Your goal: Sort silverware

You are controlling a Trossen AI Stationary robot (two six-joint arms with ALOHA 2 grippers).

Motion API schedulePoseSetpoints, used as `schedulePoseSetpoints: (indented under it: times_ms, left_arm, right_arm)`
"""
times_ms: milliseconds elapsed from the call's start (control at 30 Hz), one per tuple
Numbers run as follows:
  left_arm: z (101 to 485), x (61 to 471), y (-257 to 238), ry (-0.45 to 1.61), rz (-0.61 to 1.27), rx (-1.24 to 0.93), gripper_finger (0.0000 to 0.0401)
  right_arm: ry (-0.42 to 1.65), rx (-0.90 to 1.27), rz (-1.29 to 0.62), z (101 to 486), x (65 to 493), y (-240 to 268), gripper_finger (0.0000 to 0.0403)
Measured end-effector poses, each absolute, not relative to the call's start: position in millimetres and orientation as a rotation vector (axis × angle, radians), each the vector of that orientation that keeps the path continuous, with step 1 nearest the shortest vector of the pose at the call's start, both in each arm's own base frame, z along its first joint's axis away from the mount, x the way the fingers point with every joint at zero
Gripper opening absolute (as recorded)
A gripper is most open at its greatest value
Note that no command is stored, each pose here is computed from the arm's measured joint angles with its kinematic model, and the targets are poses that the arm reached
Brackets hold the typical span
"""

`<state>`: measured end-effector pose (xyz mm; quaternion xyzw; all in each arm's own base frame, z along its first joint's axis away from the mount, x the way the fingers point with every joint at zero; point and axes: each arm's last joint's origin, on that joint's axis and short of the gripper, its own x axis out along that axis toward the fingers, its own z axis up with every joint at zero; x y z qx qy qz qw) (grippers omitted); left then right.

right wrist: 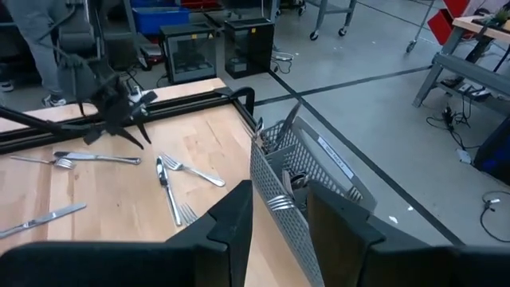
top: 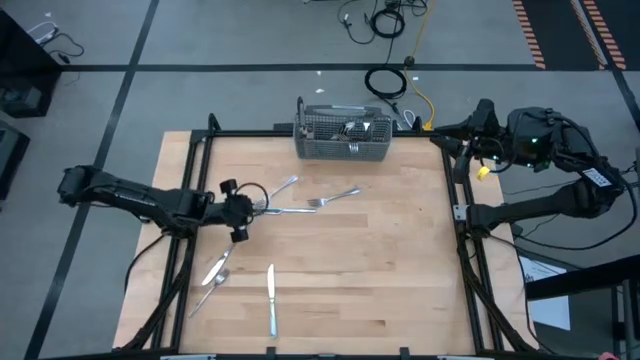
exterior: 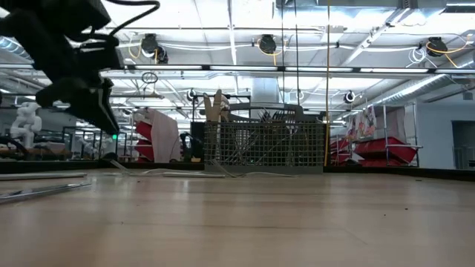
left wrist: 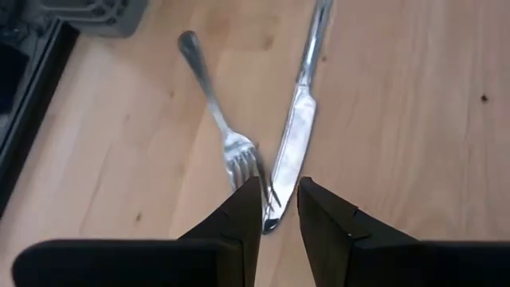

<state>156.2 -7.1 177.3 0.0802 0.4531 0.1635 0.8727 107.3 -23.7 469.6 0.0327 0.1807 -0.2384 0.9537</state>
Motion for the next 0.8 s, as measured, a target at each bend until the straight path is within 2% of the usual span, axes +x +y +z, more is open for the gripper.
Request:
schedulePoseSetpoints:
  times_ms: [333, 800]
  left_arm:
    - [153.7, 165.6, -13.8, 1.034, 0.362, 0.292, 0.009]
    - [130.0, 179.0, -12.6, 1.157, 0.446, 0.376, 0.009]
  right_arm:
    - [0.415, 0.097, -0.493, 463.9, 128.9, -26.4, 0.0109]
    - [0.403, 0.095, -0.491, 464.7, 133.6, -27.0, 0.0109]
